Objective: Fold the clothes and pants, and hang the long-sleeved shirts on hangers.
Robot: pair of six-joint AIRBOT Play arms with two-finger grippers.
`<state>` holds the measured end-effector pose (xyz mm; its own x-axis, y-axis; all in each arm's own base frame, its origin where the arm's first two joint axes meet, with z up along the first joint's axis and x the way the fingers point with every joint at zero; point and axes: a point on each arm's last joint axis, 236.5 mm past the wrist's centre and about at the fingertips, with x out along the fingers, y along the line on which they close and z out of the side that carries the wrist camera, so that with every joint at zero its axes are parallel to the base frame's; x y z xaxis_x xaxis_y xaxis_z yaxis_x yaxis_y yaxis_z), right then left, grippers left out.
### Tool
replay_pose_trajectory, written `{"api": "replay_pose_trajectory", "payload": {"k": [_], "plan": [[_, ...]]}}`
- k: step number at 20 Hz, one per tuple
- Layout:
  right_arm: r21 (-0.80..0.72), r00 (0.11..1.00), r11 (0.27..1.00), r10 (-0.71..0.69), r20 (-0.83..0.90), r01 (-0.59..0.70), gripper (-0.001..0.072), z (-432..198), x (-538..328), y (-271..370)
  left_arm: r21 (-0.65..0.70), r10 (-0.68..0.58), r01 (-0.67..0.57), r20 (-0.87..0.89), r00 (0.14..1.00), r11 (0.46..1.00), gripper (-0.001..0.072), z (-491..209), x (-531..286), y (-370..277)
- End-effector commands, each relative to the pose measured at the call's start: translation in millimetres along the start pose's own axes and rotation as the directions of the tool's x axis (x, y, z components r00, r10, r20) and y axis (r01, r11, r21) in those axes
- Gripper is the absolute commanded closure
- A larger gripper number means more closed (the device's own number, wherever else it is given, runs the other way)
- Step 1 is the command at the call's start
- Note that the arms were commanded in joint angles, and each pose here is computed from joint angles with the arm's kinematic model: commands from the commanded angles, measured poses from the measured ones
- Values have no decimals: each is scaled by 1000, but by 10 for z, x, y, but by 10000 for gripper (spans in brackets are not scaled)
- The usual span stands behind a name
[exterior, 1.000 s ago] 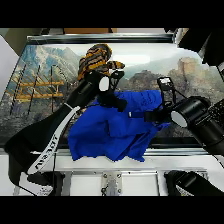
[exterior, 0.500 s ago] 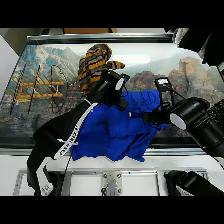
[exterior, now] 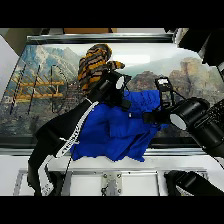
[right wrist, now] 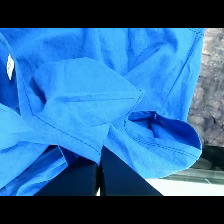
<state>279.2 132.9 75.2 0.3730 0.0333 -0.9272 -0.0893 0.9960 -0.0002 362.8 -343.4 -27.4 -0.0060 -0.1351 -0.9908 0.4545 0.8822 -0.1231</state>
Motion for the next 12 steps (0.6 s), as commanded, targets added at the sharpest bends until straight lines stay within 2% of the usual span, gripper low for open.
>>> {"api": "replay_pose_trajectory", "payload": {"k": [1,4,6,12], "plan": [[-1,1000,1000,0,0,0,702,-1,-2,2,-3,-28,28,20,999,1000,87,48,34,-60],[-1,1000,1000,0,0,0,702,-1,-2,2,-32,-9,10,46,999,999,87,134,100,-12],[0,1000,1000,0,-1,0,702,-4,-3,1,-25,2,-2,5,1000,1000,87,63,212,-20],[-1,1000,1000,0,0,0,702,-3,-2,1,-18,126,-128,-64,990,992,89,-86,128,393]]}}
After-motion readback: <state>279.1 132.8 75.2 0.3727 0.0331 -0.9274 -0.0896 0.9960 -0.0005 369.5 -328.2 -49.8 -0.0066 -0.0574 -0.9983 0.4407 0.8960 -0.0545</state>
